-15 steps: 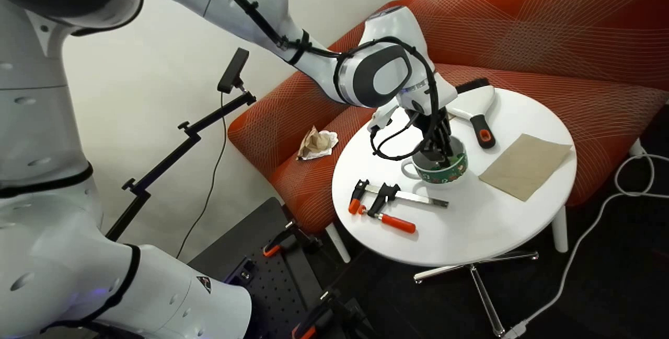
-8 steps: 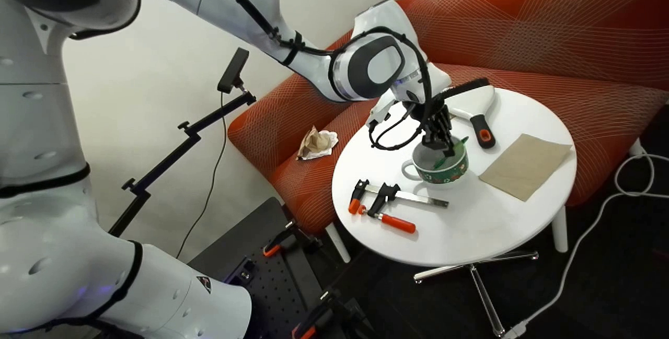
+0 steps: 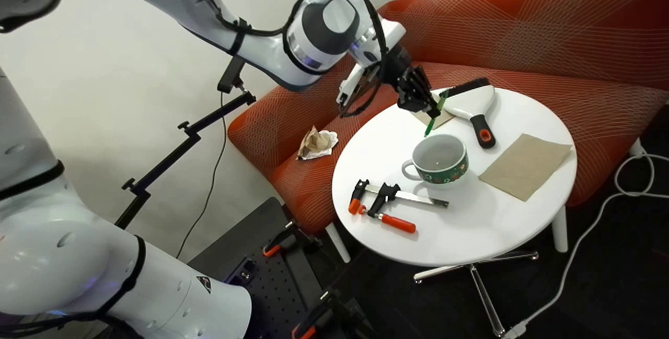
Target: Remove the pen from the cup
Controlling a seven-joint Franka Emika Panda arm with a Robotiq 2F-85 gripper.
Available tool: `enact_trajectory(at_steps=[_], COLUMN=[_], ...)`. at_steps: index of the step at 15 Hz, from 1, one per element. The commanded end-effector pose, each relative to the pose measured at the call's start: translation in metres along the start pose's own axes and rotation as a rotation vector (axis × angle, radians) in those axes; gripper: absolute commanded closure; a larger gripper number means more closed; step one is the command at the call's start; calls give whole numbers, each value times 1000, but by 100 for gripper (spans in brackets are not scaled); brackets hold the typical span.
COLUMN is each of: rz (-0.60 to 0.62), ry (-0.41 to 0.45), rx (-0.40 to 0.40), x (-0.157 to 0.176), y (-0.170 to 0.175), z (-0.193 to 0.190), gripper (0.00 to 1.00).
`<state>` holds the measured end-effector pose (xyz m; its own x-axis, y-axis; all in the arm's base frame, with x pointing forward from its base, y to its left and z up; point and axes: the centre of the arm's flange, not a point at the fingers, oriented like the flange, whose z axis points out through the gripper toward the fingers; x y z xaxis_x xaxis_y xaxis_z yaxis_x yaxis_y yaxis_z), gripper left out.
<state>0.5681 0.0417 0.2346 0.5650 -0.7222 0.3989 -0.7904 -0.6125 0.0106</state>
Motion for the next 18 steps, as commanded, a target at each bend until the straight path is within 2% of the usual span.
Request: enact_trajectory(at_steps=[1, 5, 8, 12, 18], rz=[-44, -200, -344, -512, -700], ry=[11, -51, -148, -238, -289], rx=[85, 142, 164, 155, 118], x=[-10, -35, -63, -103, -136], y=[-1, -31, -52, -74, -110], z=[-44, -58, -52, -41, -13], gripper=[97, 97, 97, 97, 97])
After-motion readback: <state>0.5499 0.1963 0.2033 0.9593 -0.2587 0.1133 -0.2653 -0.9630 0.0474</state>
